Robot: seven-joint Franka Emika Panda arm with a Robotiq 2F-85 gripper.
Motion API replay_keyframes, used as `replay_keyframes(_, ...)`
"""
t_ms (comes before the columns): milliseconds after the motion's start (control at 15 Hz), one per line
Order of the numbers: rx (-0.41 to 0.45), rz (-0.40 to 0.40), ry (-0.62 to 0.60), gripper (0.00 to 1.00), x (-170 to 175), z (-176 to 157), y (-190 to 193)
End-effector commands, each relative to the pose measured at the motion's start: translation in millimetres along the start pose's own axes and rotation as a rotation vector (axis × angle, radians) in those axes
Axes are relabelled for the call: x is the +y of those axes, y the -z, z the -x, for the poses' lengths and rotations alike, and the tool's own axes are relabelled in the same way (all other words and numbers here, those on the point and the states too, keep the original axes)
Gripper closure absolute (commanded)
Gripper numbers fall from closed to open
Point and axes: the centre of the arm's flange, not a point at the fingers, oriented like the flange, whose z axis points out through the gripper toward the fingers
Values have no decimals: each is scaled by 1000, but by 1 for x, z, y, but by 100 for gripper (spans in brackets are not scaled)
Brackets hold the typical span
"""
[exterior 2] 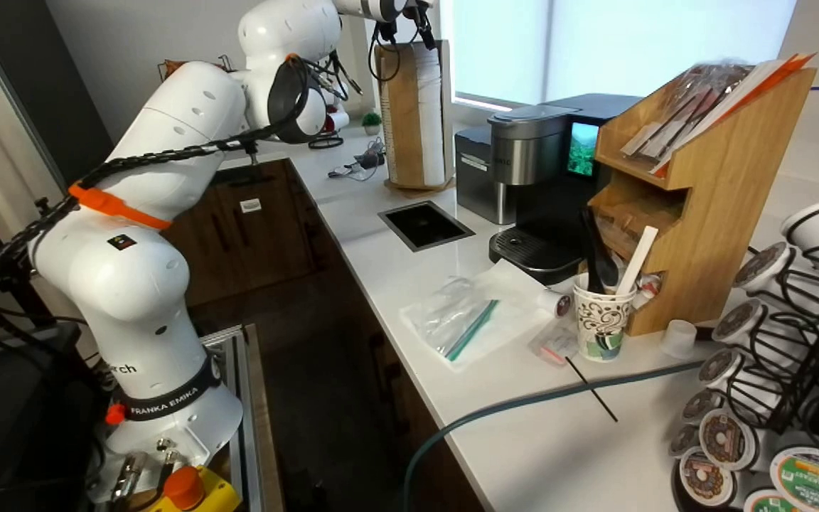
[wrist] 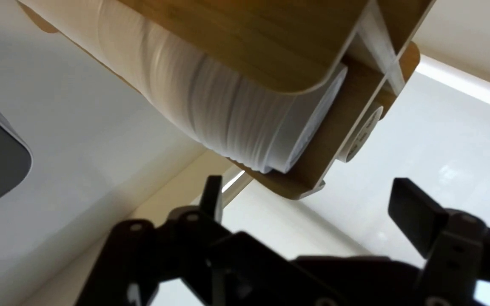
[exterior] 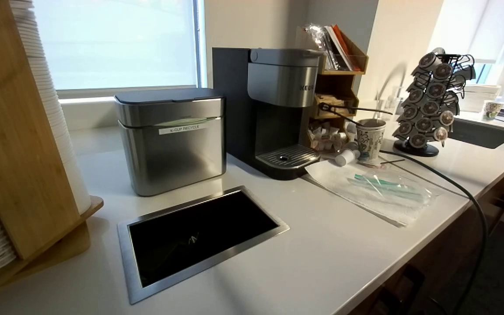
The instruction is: Remove one white lid from the wooden stand on the left.
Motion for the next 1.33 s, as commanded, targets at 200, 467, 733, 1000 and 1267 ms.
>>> replay_keyframes(200,2,-9,-57,0,-7,-8,-19)
replay_keyframes(467,24,-41,-52,0,-13,-11,-31)
replay_keyframes(733,35,-92,-65,0,-22,-9,-42)
replay_keyframes(1000,31,-121,-57,0,-28,-6,-49)
replay_keyframes(1267,44,-148,-41,0,-34,-5,-50)
